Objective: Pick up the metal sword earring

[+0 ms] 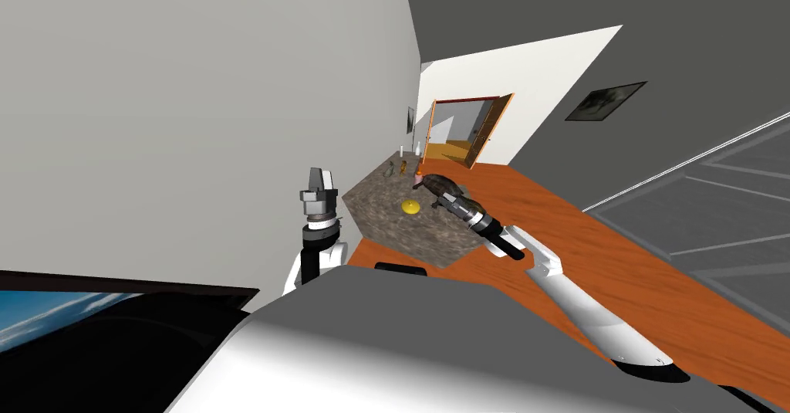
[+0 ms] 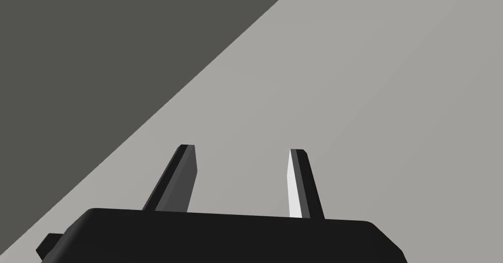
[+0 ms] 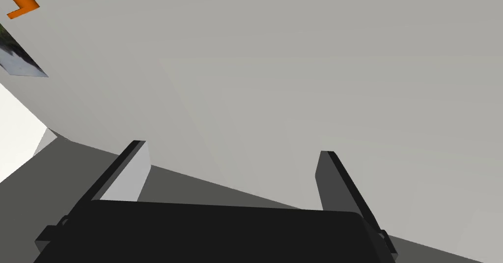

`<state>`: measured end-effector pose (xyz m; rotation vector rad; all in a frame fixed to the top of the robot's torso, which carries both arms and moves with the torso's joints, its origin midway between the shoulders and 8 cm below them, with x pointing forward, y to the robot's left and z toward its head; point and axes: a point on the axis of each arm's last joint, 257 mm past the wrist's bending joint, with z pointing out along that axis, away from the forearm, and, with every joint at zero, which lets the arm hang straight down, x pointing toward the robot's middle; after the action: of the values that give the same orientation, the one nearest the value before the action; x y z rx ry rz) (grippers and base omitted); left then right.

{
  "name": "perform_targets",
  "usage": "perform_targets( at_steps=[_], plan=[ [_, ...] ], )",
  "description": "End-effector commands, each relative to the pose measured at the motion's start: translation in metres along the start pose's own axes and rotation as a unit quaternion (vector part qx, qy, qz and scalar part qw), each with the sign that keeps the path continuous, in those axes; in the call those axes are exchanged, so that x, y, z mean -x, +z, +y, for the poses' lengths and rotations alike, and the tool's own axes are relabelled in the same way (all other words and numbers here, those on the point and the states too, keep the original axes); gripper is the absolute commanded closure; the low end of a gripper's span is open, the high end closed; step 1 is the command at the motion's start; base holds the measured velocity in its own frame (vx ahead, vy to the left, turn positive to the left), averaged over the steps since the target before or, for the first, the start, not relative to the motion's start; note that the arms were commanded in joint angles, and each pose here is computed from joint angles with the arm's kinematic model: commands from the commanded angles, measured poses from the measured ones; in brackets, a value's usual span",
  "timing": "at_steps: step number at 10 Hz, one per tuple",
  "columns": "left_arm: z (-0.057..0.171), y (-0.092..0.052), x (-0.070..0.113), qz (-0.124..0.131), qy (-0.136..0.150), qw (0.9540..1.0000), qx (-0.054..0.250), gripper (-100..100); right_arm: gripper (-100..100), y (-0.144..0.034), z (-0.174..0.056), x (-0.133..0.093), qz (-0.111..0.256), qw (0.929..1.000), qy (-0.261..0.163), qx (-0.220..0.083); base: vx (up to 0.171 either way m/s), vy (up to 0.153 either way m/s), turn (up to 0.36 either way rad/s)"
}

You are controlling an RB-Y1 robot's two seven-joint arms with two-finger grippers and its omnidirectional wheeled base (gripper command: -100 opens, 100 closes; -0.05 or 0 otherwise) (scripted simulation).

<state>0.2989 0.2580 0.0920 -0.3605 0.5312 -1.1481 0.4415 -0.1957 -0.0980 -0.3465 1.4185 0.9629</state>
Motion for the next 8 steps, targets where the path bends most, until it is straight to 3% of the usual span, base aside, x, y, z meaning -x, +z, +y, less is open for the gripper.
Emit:
perform_targets(
  at_steps=[1, 4, 5, 7, 8],
  plan=[
    [0.000, 0.000, 0.000, 0.000, 0.000, 1.0000, 0.000, 0, -100, -0.007, -0.008, -0.003, 0.017, 0.9997, -0.014, -0.004, -0.014, 0.001, 0.072],
    [0.000, 0.000, 0.000, 0.000, 0.000, 1.0000, 0.000, 0, -100, -0.034, -0.050, -0.033, 0.100, 0.9920, -0.069, -0.034, -0.014, 0.019, 0.176],
    [0.000, 0.000, 0.000, 0.000, 0.000, 1.0000, 0.000, 0, -100, -0.036, -0.052, -0.032, 0.105, 0.9911, -0.073, -0.035, -0.006, 0.030, 0.037],
    [0.000, 0.000, 0.000, 0.000, 0.000, 1.0000, 0.000, 0, -100, -0.064, -0.080, -0.052, 0.162, 0.9798, -0.103, -0.057, 0.014, 0.042, 0.123],
    [0.000, 0.000, 0.000, 0.000, 0.000, 1.0000, 0.000, 0, -100, -0.066, -0.082, -0.052, 0.164, 0.9790, -0.105, -0.059, 0.019, 0.041, 0.076]
  ],
)
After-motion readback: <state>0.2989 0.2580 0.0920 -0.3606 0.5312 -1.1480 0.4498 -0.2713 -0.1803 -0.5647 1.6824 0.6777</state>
